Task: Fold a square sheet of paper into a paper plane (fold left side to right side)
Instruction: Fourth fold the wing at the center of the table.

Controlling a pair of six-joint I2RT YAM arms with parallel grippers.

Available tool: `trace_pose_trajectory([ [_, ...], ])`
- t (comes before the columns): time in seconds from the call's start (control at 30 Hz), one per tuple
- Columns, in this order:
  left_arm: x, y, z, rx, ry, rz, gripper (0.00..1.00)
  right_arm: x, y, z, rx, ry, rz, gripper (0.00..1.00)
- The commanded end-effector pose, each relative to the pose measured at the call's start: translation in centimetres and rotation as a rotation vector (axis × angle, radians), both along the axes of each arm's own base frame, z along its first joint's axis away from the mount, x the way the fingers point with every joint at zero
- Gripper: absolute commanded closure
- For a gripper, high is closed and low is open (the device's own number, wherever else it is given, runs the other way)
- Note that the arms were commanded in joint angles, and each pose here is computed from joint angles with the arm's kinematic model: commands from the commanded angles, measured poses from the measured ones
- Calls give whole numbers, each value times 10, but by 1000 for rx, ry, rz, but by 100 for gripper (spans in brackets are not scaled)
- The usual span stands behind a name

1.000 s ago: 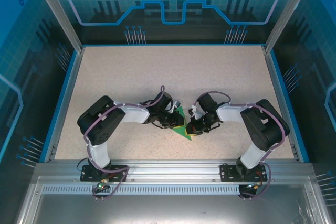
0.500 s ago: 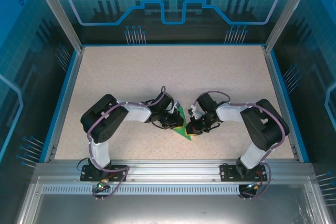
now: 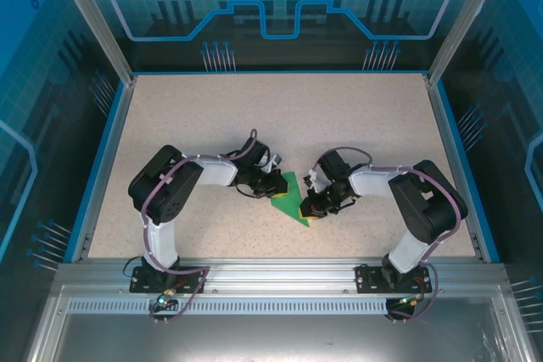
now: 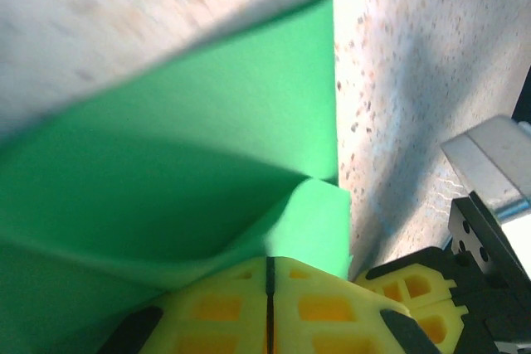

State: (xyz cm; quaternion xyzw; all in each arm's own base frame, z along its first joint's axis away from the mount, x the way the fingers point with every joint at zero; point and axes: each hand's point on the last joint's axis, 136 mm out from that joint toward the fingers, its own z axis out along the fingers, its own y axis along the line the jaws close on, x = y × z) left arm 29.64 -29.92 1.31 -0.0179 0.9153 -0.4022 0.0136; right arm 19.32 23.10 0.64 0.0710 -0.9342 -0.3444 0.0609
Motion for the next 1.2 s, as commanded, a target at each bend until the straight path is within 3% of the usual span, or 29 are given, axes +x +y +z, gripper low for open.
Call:
trace_pose_trajectory([
  [0.0, 29, 39, -27, 129, -33, 92, 91, -35, -48, -42, -265, 109, -7, 100],
  [0.63, 73, 98, -34, 160, -46, 200, 91, -40, -44, -36, -232, 111, -4, 100],
  [0.77, 82, 101, -20, 126, -61, 214, 89, -35, -34, -32, -184, 90, -3, 100],
  [0.9, 84, 100, 11, 96, -114, 223, 82, -22, -12, -16, -45, 33, -25, 100],
  [1.17, 46, 99, 62, -23, -162, 286, 61, 24, -3, 41, 37, -255, -79, 69],
])
